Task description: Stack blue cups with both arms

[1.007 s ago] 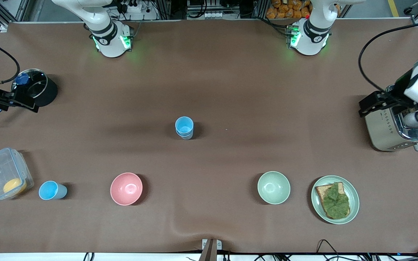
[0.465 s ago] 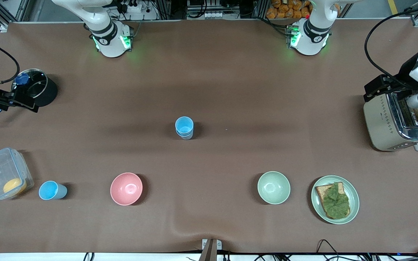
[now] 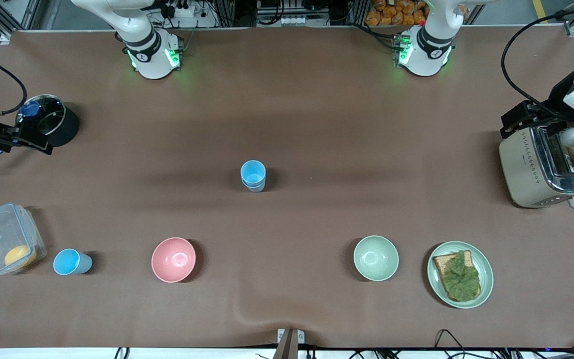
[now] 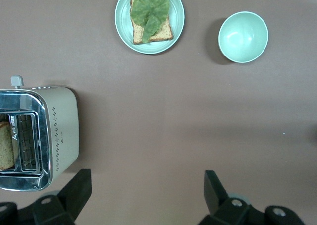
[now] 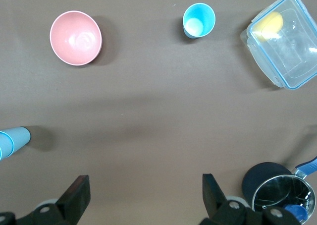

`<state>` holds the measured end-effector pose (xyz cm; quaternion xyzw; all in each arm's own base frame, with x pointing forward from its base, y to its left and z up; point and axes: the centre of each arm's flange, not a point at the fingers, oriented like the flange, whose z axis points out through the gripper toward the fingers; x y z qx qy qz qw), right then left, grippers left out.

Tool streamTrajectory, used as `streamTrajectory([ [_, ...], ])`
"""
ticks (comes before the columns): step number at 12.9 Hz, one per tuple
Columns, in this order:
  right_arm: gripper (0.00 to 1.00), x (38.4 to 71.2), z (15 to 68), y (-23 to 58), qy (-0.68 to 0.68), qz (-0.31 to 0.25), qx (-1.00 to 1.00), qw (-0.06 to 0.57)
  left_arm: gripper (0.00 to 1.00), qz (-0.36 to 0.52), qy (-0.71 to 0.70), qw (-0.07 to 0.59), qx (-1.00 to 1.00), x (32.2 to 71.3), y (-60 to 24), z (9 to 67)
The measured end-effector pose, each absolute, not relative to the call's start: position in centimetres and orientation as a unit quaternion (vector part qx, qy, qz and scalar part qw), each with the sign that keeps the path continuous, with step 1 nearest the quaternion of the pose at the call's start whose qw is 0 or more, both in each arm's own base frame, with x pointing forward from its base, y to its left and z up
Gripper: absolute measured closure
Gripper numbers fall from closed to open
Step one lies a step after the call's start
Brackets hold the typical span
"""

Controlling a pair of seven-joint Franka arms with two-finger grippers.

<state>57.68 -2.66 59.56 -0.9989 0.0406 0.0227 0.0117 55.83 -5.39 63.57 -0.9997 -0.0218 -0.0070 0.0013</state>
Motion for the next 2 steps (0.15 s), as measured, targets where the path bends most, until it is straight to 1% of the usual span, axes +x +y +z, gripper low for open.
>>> streamTrajectory([
  [2, 0.00, 57.67, 59.56, -2.67, 0.041, 0.023, -0.999, 0.012, 0.00, -0.012, -0.029, 0.001, -1.000, 55.84, -4.59, 64.09],
])
